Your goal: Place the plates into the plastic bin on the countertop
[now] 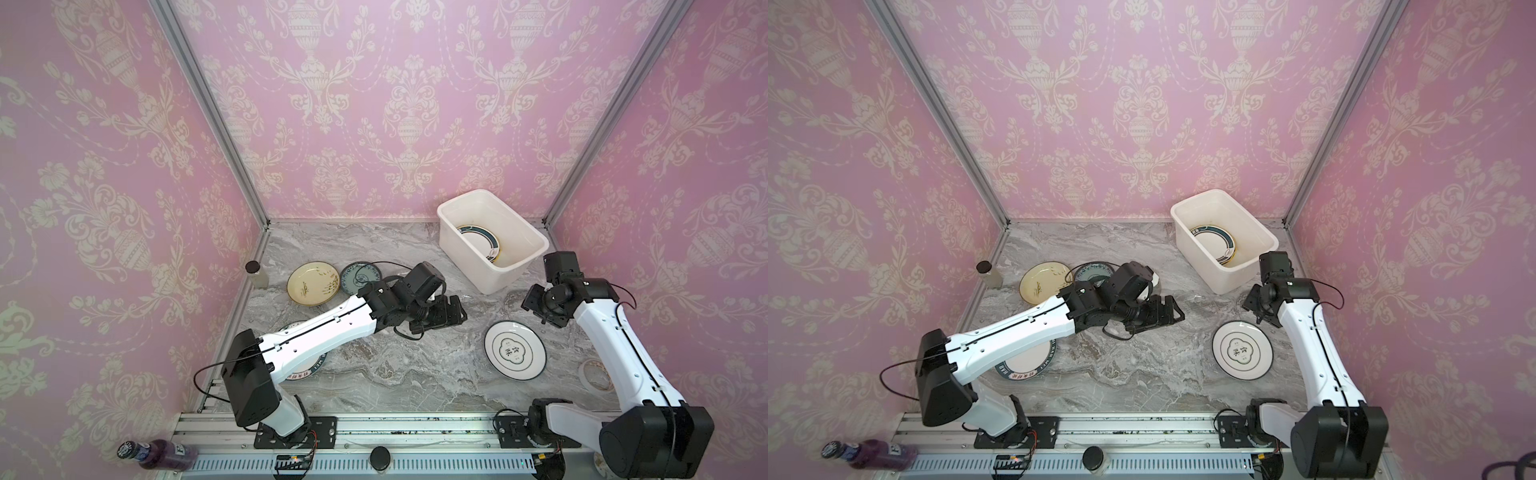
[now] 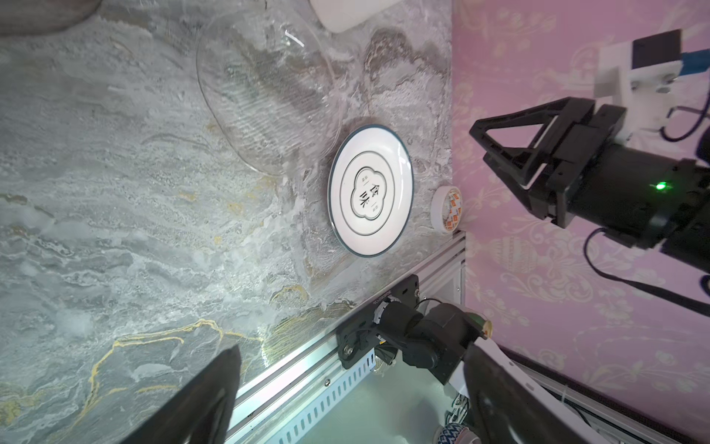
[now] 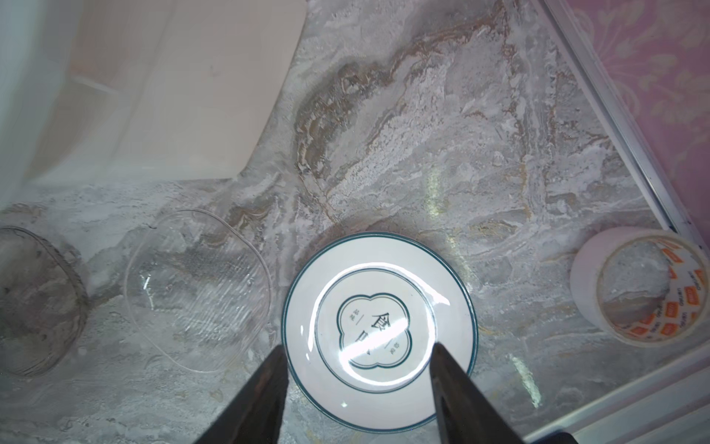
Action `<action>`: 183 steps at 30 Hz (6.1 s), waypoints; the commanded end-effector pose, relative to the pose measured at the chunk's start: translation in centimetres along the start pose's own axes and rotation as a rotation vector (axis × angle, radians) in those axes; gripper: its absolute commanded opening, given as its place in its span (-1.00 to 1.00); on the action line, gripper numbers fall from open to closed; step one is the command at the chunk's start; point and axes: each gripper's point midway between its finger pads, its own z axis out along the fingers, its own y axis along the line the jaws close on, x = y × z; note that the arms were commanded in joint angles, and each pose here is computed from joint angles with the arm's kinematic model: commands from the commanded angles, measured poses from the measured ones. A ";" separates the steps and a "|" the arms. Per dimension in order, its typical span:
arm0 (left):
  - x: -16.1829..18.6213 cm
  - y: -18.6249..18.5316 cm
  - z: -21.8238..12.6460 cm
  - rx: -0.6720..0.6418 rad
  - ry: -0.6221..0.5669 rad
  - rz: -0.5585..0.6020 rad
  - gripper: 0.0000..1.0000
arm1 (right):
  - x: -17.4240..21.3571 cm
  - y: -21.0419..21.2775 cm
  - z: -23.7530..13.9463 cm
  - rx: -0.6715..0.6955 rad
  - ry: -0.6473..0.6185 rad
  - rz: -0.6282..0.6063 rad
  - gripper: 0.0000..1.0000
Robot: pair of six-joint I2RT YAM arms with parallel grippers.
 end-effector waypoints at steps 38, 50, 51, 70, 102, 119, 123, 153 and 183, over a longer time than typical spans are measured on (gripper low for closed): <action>4.2 -1.1 20.0 0.114 -0.090 -0.408 0.85 | 1.6 -2.4 11.5 -0.038 0.235 0.296 0.64; 4.3 -0.6 21.6 0.087 -0.064 -0.378 0.85 | -0.2 -3.9 11.9 -0.005 0.207 0.341 0.64; 4.3 -0.6 21.6 0.089 -0.063 -0.378 0.85 | -0.3 -4.0 12.0 -0.002 0.207 0.340 0.64; 4.4 -1.1 22.6 0.132 -0.039 -0.387 0.69 | 2.7 -4.0 14.1 -0.013 0.309 0.343 0.62; 4.4 -2.6 22.6 0.191 -0.021 -0.371 -0.56 | 4.7 -4.7 13.7 0.006 0.336 0.306 0.61; 4.3 -5.0 20.8 0.248 -0.033 -0.327 -0.82 | 0.6 -5.7 9.3 0.062 0.173 0.358 0.64; 3.6 -6.2 18.8 0.252 -0.066 -0.271 -0.84 | -2.4 -5.1 5.5 0.004 0.042 0.386 0.65; -6.6 -2.1 -9.9 0.315 -0.400 0.012 -0.86 | -0.7 10.8 -19.7 -0.967 -0.087 -0.006 0.64; -5.6 -3.1 -16.9 0.659 -0.223 -0.095 -0.83 | 6.2 19.2 -22.7 -1.352 0.031 -0.136 0.12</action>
